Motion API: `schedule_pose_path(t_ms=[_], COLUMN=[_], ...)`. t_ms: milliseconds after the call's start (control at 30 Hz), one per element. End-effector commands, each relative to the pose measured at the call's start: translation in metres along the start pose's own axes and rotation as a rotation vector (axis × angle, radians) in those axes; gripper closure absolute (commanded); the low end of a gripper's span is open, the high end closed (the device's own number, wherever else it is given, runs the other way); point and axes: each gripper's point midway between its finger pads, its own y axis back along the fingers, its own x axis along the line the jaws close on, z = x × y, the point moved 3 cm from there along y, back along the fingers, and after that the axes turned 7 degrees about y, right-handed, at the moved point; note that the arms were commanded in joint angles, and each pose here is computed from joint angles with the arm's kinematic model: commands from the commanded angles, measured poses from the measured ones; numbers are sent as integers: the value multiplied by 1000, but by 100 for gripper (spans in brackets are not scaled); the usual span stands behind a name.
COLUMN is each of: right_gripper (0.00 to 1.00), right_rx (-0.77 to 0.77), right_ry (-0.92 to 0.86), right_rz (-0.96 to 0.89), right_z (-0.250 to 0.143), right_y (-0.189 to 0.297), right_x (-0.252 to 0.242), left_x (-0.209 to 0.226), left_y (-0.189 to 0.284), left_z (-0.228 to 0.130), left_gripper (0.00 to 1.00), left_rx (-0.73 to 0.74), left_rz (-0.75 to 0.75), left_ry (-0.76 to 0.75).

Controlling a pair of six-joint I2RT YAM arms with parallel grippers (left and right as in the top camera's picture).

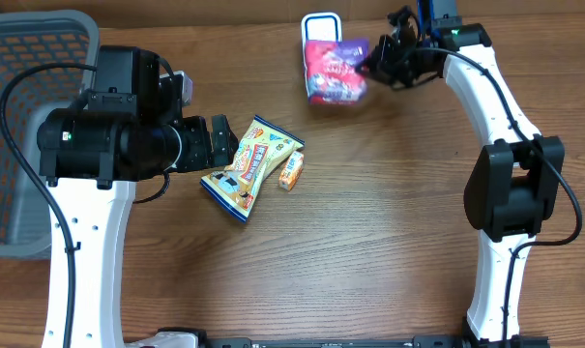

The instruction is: Scan the item barcode

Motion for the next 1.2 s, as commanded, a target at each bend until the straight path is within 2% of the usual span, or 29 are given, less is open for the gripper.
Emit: schedule_pose_path(t_ms=[0,167,333,500,633,833,933,1000,1033,1100,1133,1167], right_gripper=[96,96,96,96,96,96,96,83,69,48,40,37], right_rx=[-83,-284,-374,-404,-402,-391,-376,-360,-347,-301,-283,-270], right_ry=[-120,-178,-130,-100,-108,-91,47,142,192,311,350,381], right_rz=[89,6,-56,-25,-25,17,52,58,50,25,-4,-47], right_z=[23,48,51,56,62,72,71,66,62,48,42,36], right_y=[0,-17,-31,-31,-22,21,42,49,49,40,33,27], right_x=[30,46,61,71,61,55,69,79,83,90,91,90], left_x=[0,0,0,0,0,0,0,0,0,0,0,0], left_y=[1,1,1,1,1,1,1,1,1,1,1,1], left_z=[1,1,1,1,1,1,1,1,1,1,1,1], left_gripper=[0,0,0,0,0,0,0,0,0,0,0,0], left_rx=[-8,-8,-8,-8,-8,-8,-8,-8,-8,-8,-8,-8], left_rz=[7,7,7,7,7,7,7,7,7,7,7,7], left_ry=[-10,-10,-10,-10,-10,-10,-10,-10,-10,-10,-10,-10])
